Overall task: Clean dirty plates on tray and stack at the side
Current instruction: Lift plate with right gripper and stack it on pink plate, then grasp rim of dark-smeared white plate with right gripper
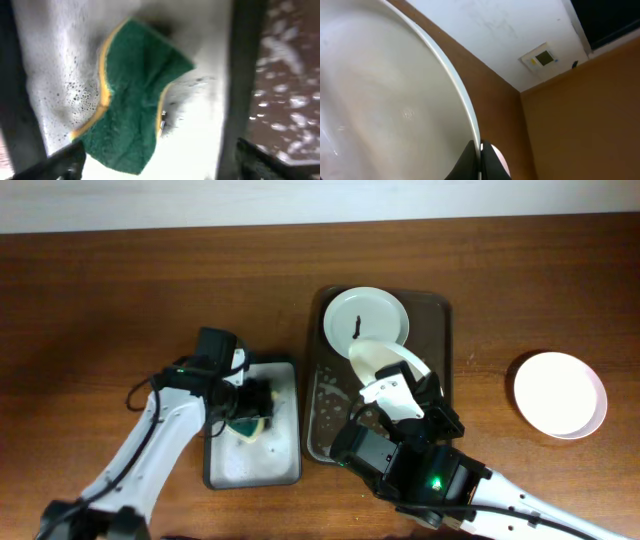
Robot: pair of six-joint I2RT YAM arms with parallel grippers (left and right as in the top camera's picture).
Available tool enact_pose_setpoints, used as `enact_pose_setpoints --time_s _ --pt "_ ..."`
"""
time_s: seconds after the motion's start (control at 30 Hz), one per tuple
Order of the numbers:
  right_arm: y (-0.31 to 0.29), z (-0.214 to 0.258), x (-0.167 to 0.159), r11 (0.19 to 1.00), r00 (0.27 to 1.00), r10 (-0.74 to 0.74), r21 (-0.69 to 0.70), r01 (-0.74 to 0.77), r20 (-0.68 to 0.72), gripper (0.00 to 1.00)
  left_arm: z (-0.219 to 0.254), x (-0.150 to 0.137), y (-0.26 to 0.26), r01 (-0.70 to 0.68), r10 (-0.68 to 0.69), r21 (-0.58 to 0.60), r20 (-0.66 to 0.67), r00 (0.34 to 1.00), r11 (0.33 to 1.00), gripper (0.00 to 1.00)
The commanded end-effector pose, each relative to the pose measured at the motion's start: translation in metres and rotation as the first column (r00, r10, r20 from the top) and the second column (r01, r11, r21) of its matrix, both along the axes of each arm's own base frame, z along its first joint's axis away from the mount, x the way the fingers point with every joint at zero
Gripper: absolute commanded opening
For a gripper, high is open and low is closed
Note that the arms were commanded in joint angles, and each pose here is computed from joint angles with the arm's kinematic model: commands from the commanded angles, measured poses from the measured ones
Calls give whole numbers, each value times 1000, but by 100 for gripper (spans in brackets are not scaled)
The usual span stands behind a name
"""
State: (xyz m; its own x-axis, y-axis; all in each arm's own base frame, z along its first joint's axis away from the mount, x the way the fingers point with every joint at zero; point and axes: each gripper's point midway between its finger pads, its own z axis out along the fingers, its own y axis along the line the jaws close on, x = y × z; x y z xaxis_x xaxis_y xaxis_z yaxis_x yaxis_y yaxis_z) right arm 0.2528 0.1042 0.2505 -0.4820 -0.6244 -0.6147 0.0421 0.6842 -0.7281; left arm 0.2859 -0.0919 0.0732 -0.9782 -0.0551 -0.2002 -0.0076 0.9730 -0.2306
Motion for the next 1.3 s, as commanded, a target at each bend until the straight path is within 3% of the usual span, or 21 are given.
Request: enact_pose_setpoints --time_s 0.0,0.07,0.17,0.27,0.3,0.37,0.47,0.57,0.63,0.67,0.7,0.73,0.8,0.87,0.9,0.97,1.1,1.2,1.27 --pt "10 -12 0 990 998 21 144 -11 -64 4 18 5 -5 26 -25 -29 53 998 999 100" --pt "4 -38 2 908 986 -81 398 133 -146 4 18 5 -5 27 -25 -30 53 998 999 100" --pt "-26 -78 13 701 899 -157 595 394 -409 4 18 5 -5 26 -25 -30 52 998 999 100" --pt "-80 -93 21 547 821 -158 643 536 -549 4 18 5 -5 26 -25 -30 53 998 999 100" --pt "-122 -94 24 421 795 -214 681 599 -568 4 18 6 -5 26 -25 -31 57 998 999 100" --pt "-177 -91 23 254 769 -323 732 632 -552 4 18 6 -5 26 -25 -31 58 998 999 100" --pt "-271 -92 5 -36 669 -525 800 599 -525 4 18 6 -5 26 -25 -31 58 998 999 100" --pt "-321 -126 -22 -209 519 -600 746 633 -608 4 18 7 -5 26 -25 -31 58 998 999 100" --pt "-331 -152 -27 -270 466 -581 698 663 -667 4 18 7 -5 26 -25 -31 58 998 999 100" --pt "-333 -167 -28 -298 444 -560 670 680 -699 21 18 7 -5 26 -25 -31 58 998 999 100" --pt "-332 -174 -26 -310 443 -543 661 683 -713 46 18 6 -5 26 -25 -31 58 998 999 100" --pt "-328 -169 -18 -317 482 -518 681 660 -707 48 18 6 -5 26 -25 -30 55 998 999 100" --pt "-306 -137 15 -302 656 -406 771 561 -636 47 18 5 -5 26 -25 -30 52 998 999 100" --pt "-266 -98 50 -184 828 -240 861 474 -507 47 18 5 -5 26 -25 -30 52 998 999 100" --pt "-224 -79 69 -33 898 -96 903 428 -429 47 18 5 -5 26 -25 -30 52 998 999 100" --pt "-152 -80 90 184 905 113 903 388 -411 47 18 5 -5 26 -25 -30 52 998 999 100" --pt "-69 -114 131 516 874 181 800 305 -450 49 18 5 -5 26 -25 -30 52 998 999 100" --pt "-40 -152 165 629 881 160 734 256 -444 49 18 5 -5 26 -25 -30 52 998 999 100" --pt "-30 -192 191 642 886 162 729 239 -434 49 18 5 -5 26 -25 -30 52 998 999 100"
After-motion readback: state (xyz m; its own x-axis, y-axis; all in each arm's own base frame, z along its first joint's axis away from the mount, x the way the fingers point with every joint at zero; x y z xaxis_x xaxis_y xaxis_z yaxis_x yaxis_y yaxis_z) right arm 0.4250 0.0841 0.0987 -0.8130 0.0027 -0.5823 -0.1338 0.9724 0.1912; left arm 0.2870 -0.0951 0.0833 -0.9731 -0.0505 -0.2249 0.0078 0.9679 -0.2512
